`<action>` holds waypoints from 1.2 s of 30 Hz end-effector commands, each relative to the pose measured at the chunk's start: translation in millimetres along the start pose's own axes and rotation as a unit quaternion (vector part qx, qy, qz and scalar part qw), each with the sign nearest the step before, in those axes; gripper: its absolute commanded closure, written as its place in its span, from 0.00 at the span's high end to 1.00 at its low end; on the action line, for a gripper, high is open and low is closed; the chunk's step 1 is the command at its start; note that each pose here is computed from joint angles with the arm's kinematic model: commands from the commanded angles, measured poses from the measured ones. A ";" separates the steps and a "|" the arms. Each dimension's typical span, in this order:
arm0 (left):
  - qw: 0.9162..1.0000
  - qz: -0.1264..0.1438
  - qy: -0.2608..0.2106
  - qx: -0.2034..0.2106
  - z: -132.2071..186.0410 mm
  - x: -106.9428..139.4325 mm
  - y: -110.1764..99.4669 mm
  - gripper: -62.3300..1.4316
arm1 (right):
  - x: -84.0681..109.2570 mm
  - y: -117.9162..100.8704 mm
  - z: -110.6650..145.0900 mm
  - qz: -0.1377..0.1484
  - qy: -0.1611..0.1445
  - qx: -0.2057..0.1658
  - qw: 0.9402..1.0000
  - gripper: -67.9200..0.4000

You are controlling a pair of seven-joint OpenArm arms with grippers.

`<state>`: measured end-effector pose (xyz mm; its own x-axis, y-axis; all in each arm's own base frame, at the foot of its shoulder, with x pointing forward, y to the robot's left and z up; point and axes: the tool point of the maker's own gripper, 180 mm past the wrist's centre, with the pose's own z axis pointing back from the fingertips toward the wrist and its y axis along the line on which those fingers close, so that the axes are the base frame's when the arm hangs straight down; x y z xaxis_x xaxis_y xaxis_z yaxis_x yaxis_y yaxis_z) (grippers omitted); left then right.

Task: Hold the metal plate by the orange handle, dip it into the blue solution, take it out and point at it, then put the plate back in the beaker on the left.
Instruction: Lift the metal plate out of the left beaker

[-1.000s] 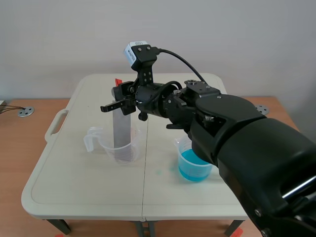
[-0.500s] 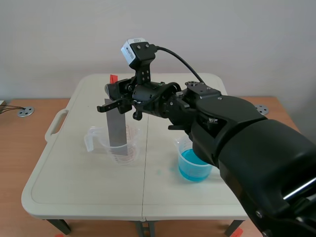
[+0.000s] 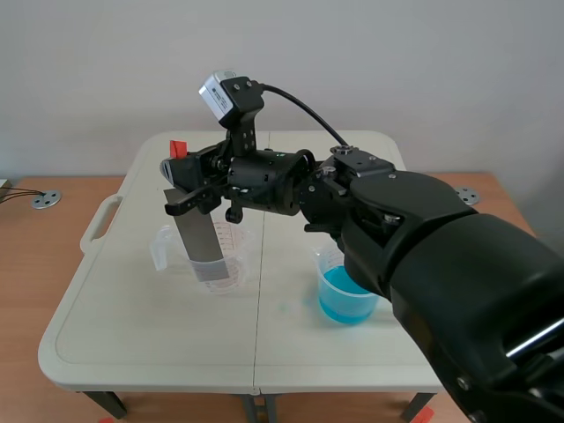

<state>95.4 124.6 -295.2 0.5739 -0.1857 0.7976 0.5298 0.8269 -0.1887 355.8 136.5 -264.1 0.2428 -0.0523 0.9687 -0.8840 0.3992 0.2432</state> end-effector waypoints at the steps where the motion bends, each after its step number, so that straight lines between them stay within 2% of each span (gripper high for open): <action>1: 1.000 0.002 -0.008 0.002 0.1 3.7 0.5 0.06 | 24.0 -1.0 0.8 0.021 -0.026 0.009 0.999 0.02; 9: 1.000 0.002 -0.008 0.002 0.1 3.7 0.5 0.06 | 37.5 -3.0 11.5 0.058 -0.030 0.013 0.998 0.02; 22: 1.000 0.002 -0.008 0.002 0.1 3.6 0.5 0.06 | 55.6 18.5 29.9 0.119 -0.037 0.025 0.992 0.02; 32: 1.000 0.002 -0.008 0.002 0.1 3.7 0.5 0.06 | 80.0 32.9 42.3 0.169 -0.049 0.031 0.984 0.02; 36: 1.000 0.003 -0.008 0.002 0.1 3.8 0.5 0.06 | 93.7 36.9 48.9 0.193 -0.058 0.031 0.979 0.03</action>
<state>96.3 125.7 -295.7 0.5741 -0.1874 0.7971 0.5262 0.8303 -0.1838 325.7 105.3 -177.8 -0.1242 0.0198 0.9921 -0.9264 0.3558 -0.1231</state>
